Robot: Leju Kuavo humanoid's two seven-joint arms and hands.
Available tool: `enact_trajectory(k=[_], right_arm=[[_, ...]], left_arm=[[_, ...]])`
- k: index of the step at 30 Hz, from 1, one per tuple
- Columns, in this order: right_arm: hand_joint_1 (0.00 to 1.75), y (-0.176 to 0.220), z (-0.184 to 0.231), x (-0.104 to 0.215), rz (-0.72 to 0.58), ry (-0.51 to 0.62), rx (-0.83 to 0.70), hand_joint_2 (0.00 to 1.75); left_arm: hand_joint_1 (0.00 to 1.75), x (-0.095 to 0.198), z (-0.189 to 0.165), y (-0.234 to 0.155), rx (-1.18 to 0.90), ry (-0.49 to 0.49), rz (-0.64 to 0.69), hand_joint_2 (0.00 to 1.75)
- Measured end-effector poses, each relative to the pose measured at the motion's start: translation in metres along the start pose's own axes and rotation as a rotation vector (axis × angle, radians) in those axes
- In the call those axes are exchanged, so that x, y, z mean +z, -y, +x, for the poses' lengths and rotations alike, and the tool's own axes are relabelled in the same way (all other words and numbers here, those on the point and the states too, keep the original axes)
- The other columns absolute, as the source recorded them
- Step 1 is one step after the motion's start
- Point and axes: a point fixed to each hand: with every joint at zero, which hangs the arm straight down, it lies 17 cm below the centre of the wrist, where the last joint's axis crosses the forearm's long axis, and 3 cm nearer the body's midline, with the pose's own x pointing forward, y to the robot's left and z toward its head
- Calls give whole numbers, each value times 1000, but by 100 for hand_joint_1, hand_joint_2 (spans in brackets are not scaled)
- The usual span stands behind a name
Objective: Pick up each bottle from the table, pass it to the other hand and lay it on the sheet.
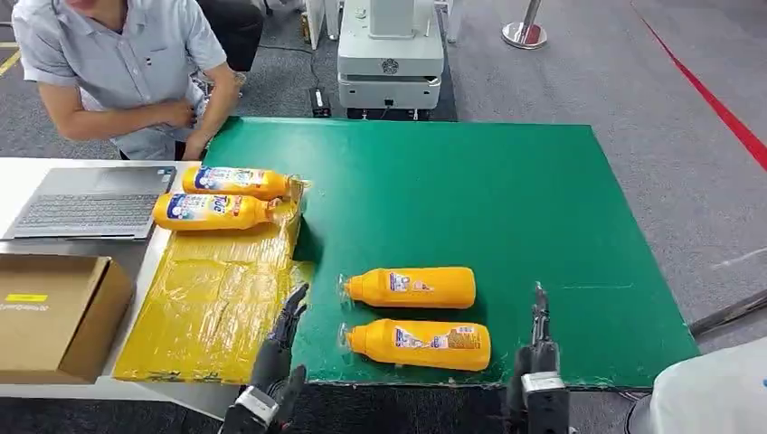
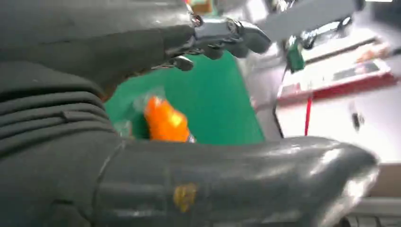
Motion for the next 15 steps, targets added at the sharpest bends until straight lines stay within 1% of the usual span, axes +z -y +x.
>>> enact_trajectory(k=[3,8,15], right_arm=[[0,-7,-20,7,54,-14,164,0],[0,-16,-41,24,149,-7,378,0],[0,-17,-48,26,172,-14,426,0]], left_arm=[[0,-3,2,-9,59,-6,36,0],[0,-8,9,-23,60,19,84,0],[0,-11,14,-29,76,35,113,0]])
